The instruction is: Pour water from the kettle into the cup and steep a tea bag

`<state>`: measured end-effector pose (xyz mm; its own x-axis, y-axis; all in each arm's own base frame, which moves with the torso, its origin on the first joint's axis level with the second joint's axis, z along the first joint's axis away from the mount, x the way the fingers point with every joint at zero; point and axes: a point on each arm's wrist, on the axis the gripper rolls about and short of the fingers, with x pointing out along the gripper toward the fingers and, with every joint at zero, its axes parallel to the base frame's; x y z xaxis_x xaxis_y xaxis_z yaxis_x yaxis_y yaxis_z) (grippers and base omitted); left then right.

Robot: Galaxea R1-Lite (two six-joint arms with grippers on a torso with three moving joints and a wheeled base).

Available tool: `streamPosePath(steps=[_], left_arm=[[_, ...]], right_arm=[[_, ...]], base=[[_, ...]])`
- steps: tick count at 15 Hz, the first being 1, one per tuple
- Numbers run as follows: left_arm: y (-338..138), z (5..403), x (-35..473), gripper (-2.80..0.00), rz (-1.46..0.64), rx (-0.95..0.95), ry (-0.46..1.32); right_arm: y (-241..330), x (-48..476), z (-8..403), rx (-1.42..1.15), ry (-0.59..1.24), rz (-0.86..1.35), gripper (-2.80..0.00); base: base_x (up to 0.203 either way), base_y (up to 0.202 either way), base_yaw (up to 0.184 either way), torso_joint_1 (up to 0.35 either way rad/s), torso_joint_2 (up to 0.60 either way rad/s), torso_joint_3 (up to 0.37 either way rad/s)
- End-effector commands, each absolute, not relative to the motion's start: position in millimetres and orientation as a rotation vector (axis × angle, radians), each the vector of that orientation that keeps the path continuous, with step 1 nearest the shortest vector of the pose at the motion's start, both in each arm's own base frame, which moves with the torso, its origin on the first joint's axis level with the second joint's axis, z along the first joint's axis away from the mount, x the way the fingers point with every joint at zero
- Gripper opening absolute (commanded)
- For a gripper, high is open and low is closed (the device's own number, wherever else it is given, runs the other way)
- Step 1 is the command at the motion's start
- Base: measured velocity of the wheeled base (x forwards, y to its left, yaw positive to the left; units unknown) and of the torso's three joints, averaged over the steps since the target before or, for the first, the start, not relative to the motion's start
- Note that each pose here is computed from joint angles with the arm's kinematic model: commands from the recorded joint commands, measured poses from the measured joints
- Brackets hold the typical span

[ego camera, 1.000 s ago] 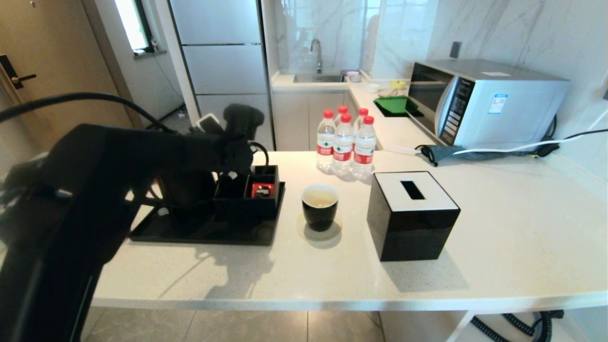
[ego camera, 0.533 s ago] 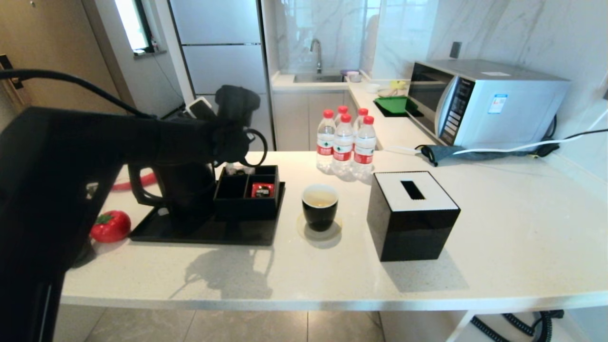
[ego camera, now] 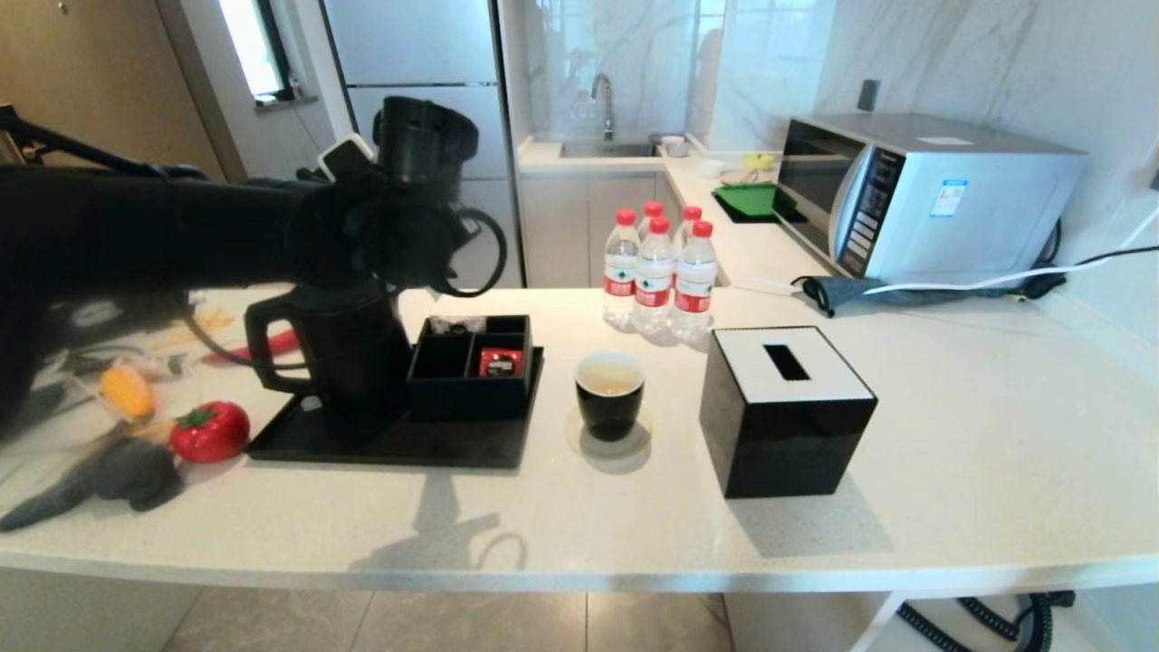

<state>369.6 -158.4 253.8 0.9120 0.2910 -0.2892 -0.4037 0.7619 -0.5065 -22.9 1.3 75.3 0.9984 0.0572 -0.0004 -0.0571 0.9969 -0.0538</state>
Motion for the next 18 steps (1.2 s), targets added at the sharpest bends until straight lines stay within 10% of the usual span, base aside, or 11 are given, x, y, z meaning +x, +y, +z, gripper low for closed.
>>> streamPosePath(steps=[1,18], left_arm=[[-154.1,275.5,346.8,-2.8,0.354,-0.612,0.168],[-129.0,310.8,249.9,-2.8,-0.061,-0.367,0.211]], right_arm=[[1.3,-22.8,75.3,-0.055,0.0,0.058,-2.8],[1.3,-22.8,75.3,-0.055,0.0,0.058,-2.8]], base=[[0.0,0.0,0.0,0.0,0.0,0.0],[0.0,0.0,0.0,0.0,0.0,0.0]])
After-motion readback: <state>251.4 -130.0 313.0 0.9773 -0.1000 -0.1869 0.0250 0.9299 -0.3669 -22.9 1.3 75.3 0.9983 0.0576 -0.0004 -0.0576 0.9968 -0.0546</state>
